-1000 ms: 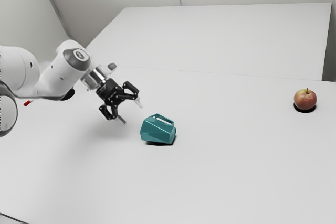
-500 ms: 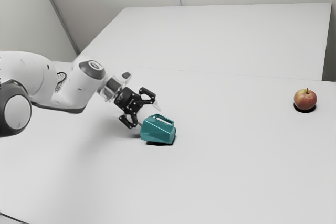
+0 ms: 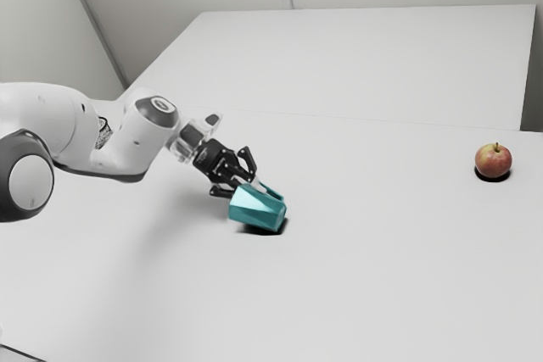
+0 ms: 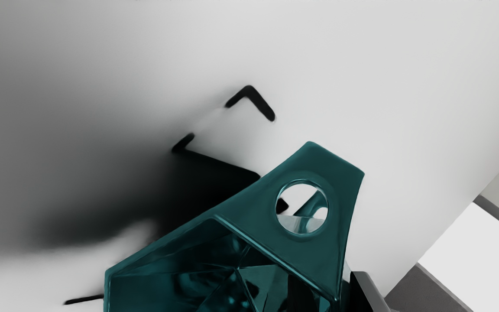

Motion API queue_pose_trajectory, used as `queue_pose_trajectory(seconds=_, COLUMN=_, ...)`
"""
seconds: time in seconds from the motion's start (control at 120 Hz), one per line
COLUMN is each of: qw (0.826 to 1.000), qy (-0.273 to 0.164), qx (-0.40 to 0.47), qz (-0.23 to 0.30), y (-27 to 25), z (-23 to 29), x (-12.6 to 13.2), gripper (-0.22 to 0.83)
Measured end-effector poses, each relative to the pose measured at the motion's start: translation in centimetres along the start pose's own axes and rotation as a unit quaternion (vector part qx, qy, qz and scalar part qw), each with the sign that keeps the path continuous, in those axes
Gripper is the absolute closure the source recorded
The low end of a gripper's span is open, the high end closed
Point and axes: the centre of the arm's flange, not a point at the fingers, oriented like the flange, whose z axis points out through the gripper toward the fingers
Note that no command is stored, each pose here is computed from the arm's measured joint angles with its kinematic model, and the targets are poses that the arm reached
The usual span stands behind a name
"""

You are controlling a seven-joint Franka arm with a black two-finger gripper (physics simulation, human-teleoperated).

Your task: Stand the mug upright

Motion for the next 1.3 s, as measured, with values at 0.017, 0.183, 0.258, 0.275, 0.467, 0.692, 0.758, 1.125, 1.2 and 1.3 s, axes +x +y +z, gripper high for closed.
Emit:
queue_pose_trajectory(seconds=0.017, qw=1.000, qy=0.001, qx=0.000, qz=0.002, y=0.2, z=-0.1, x=0.0, gripper=0.67)
queue_pose_trajectory(seconds=0.183, qw=1.000, qy=0.006, qx=0.004, qz=0.017, y=1.9, z=0.1, x=-0.3, gripper=0.74)
queue_pose_trajectory(seconds=0.258, qw=1.000, qy=0.007, qx=0.007, qz=0.018, y=2.1, z=0.3, x=-0.3, gripper=0.77)
queue_pose_trajectory(seconds=0.275, qw=1.000, qy=0.008, qx=0.007, qz=0.017, y=2.1, z=0.3, x=-0.3, gripper=0.77)
queue_pose_trajectory(seconds=0.467, qw=0.997, qy=0.023, qx=0.055, qz=0.053, y=4.6, z=-0.4, x=-2.2, gripper=0.78)
queue_pose_trajectory(seconds=0.692, qw=0.955, qy=0.093, qx=0.229, qz=0.162, y=9.0, z=-1.9, x=-5.9, gripper=0.77)
queue_pose_trajectory(seconds=0.758, qw=0.937, qy=0.112, qx=0.273, qz=0.185, y=9.5, z=-2.5, x=-6.5, gripper=0.77)
queue_pose_trajectory(seconds=1.125, qw=0.890, qy=0.150, qx=0.370, qz=0.221, y=7.7, z=-2.7, x=-9.4, gripper=0.77)
queue_pose_trajectory(seconds=1.2, qw=0.888, qy=0.152, qx=0.374, qz=0.221, y=7.3, z=-2.4, x=-9.9, gripper=0.77)
queue_pose_trajectory(seconds=1.3, qw=0.887, qy=0.156, qx=0.375, qz=0.220, y=7.0, z=-2.2, x=-10.0, gripper=0.77)
